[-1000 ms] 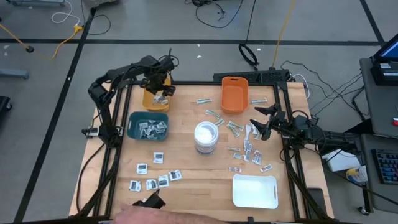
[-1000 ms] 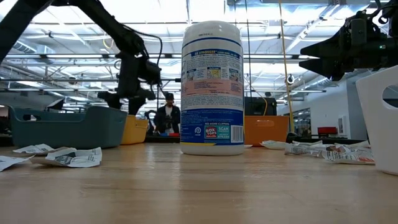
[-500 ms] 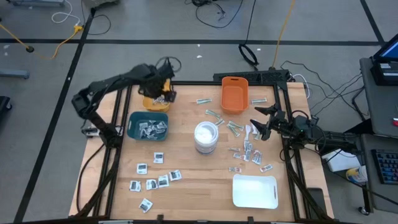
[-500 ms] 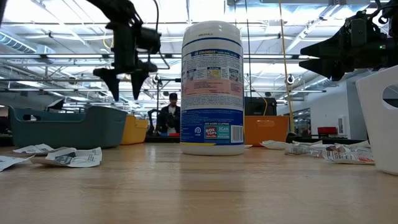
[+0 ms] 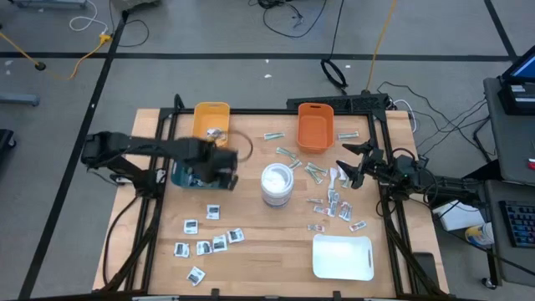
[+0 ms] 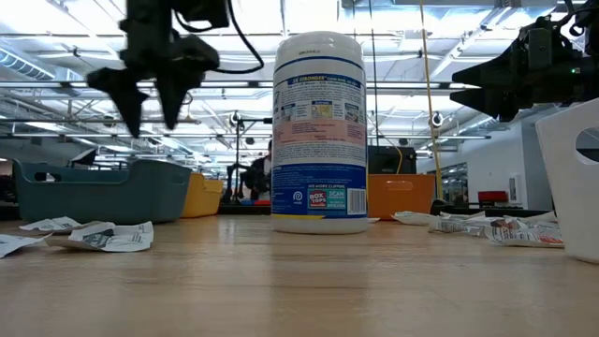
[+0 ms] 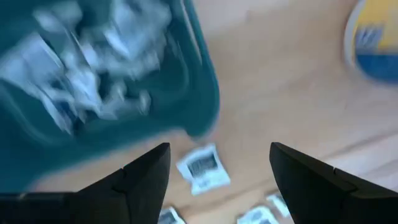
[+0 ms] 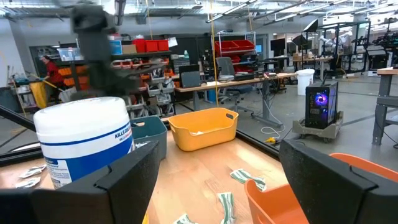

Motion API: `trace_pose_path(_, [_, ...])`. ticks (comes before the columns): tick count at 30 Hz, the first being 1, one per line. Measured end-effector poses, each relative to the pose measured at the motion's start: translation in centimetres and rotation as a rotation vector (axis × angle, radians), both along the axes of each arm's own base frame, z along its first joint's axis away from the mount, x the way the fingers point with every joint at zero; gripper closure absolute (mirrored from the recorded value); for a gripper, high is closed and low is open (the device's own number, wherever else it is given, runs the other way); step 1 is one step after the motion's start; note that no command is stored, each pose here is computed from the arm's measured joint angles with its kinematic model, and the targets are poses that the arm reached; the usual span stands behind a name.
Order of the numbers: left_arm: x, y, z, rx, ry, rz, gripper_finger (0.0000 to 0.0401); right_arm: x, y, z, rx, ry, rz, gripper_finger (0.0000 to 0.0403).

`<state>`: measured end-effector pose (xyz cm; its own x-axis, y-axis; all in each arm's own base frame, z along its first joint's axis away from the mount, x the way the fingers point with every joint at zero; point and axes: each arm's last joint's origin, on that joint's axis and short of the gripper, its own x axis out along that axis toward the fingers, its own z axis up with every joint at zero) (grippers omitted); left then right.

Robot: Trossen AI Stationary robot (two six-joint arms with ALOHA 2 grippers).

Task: Pick & Place First Aid Supplies
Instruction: Put the black pad into the yellow bin

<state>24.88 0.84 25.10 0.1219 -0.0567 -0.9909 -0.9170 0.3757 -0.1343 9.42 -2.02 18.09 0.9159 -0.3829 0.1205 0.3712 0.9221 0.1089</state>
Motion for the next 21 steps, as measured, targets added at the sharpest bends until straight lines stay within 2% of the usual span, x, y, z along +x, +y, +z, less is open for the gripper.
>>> trace_pose_path(6, [-1.0,-5.0,-1.5,-0.049,0.042,0.009,0.0127,0.0,0.0,0.0,0.000,0.000,0.000,0.0080])
trace_pose_path(11, [-1.8,-7.6,-1.9,-0.065,0.071,0.020,0.0127,0.0,0.0,0.0,0.000,0.000,0.000,0.0079])
trace_pose_path(14, [-2.1,-8.2,-2.4,-0.053,0.077,0.037,0.0127,0.0,0.0,0.0,0.000,0.000,0.000,0.0078])
trace_pose_path(21, [-1.6,-8.4,-5.8,-0.029,0.112,0.088,0.0128,0.0,0.0,0.0,0.000,0.000,0.000,0.0078])
